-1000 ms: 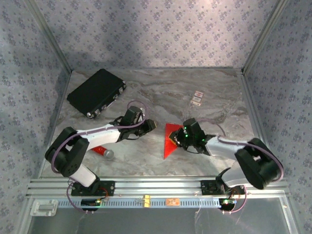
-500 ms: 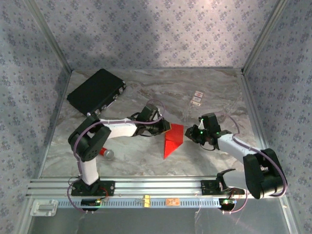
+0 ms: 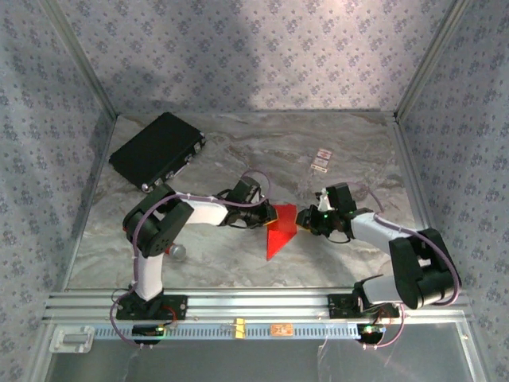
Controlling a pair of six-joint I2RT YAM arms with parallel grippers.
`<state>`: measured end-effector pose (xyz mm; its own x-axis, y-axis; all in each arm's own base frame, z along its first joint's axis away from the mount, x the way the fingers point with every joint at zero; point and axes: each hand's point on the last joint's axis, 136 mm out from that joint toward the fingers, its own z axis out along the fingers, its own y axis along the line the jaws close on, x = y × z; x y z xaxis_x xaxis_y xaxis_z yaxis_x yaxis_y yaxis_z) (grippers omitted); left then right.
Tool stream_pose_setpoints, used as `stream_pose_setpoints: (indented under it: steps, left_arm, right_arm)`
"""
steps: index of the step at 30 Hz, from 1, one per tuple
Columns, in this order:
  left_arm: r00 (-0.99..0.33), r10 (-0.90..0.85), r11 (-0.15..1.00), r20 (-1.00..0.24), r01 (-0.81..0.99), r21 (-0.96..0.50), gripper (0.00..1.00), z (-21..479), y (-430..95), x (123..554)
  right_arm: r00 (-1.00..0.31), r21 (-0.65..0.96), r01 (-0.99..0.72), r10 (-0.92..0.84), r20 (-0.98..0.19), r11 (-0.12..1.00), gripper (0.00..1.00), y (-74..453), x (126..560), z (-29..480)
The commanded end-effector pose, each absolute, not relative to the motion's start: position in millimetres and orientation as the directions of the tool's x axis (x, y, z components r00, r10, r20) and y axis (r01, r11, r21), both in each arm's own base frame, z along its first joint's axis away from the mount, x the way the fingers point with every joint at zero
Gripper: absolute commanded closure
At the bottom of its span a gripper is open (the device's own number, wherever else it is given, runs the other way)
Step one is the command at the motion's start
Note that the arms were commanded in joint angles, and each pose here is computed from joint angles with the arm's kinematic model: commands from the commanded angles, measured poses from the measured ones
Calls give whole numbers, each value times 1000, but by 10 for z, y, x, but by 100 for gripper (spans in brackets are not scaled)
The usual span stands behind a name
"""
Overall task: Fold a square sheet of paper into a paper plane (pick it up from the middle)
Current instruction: Fold the wing for the fifth time at the center of the table.
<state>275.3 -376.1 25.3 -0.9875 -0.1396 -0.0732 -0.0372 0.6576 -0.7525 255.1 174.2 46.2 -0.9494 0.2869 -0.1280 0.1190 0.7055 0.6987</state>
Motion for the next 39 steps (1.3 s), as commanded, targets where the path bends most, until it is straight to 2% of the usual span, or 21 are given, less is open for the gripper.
stream_pose_setpoints:
  steps: [1, 4, 11, 20, 36, 39]
  left_arm:
    - [-985, -165, 649, -52, -69, -758, 88, 143, -3682, 2755]
    - [-983, -181, 640, -39, -87, -763, 88, 93, -3623, 2762]
    - [-983, -181, 634, -29, -94, -768, 88, 55, -3611, 2759]
    - [-984, -176, 627, -29, -89, -774, 88, 66, -3629, 2757]
    - [-984, -174, 624, -29, -87, -777, 88, 68, -3634, 2753]
    - [-984, -173, 621, -33, -83, -780, 88, 81, -3639, 2762]
  right_arm:
    - [-962, 698, 109, 252, -106, 708, 73, 1787, 2518, 447]
    - [-963, 676, 145, 261, -72, 723, 68, 1752, 2481, 357]
    - [-969, 726, 133, 241, -46, 675, 67, 1888, 2509, 368]
    - [-971, 762, 72, 220, -94, 643, 71, 1980, 2639, 499]
    - [-988, 832, -43, 99, -117, 554, 68, 2092, 2864, 529]
    - [-990, 821, -66, 66, -125, 567, 69, 2083, 2863, 523]
